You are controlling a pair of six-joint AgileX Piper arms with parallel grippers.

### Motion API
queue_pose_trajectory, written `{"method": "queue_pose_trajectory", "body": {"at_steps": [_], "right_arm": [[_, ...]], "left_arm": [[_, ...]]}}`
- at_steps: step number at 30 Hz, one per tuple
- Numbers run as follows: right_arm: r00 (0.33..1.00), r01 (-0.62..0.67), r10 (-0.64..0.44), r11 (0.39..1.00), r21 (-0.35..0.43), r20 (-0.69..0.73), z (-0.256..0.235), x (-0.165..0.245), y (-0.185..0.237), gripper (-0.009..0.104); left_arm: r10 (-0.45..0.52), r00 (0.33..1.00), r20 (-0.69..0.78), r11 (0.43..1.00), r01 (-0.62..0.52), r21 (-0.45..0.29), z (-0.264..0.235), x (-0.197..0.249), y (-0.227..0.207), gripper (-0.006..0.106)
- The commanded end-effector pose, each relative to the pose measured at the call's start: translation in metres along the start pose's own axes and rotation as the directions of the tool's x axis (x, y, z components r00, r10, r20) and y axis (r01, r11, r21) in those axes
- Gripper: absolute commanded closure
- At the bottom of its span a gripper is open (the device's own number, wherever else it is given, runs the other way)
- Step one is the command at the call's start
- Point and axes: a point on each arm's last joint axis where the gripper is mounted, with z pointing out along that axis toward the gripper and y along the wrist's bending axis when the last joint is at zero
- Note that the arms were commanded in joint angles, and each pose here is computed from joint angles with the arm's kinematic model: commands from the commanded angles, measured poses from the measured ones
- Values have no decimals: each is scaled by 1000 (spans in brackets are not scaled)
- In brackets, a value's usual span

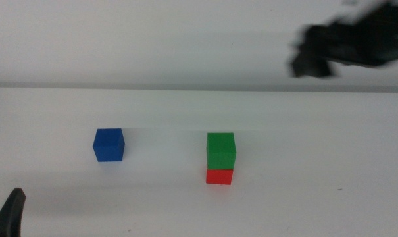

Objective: Stack red cubes first, then green, then blue cubes in a specific spot.

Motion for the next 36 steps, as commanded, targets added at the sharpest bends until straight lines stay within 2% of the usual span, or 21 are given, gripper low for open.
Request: {"method": "queue_pose_trajectory", "body": {"at_steps": [1, 3, 5, 8, 11, 14, 22, 25, 29, 32, 36], "right_arm": [[992, 60, -57, 998, -28, 110, -27, 31, -17, 20], [982, 77, -66, 995, -56, 179, -37, 63, -22, 20], [955, 153, -128, 986, -72, 267, -49, 96, -22, 20], [912, 304, -262, 948, -90, 317, -53, 135, -19, 20], [898, 334, -285, 937, -99, 334, -55, 155, -19, 14], [897, 326, -274, 940, -101, 348, -59, 160, -20, 10], [905, 298, -224, 940, -163, 363, -61, 160, -15, 10], [901, 318, -235, 930, -185, 365, -61, 161, -11, 10], [882, 368, -278, 911, -188, 382, -62, 161, -7, 10], [870, 375, -270, 906, -197, 412, -64, 159, -4, 10], [875, 361, -270, 917, -171, 402, -63, 159, -6, 10]], "left_arm": [[-9, 1000, 10, 1000, 9, 2, 0, 11, 0, 7], [-9, 1000, 10, 1000, 9, 2, 0, 11, 0, 7], [-9, 1000, 10, 1000, 9, 2, 0, 11, 0, 7], [-9, 1000, 10, 1000, 9, 2, 0, 11, 0, 7], [-6, 1000, 10, 1000, 6, 1, 0, 11, 0, 7], [-6, 1000, 10, 1000, 6, 1, 0, 11, 0, 7], [-6, 1000, 10, 1000, 6, 1, 0, 11, 0, 7], [-6, 1000, 10, 1000, 6, 1, 0, 11, 0, 7], [-6, 1000, 10, 1000, 6, 1, 0, 11, 0, 7], [-6, 1000, 10, 1000, 6, 1, 0, 11, 0, 7], [-6, 1000, 10, 1000, 6, 1, 0, 11, 0, 7]]}}
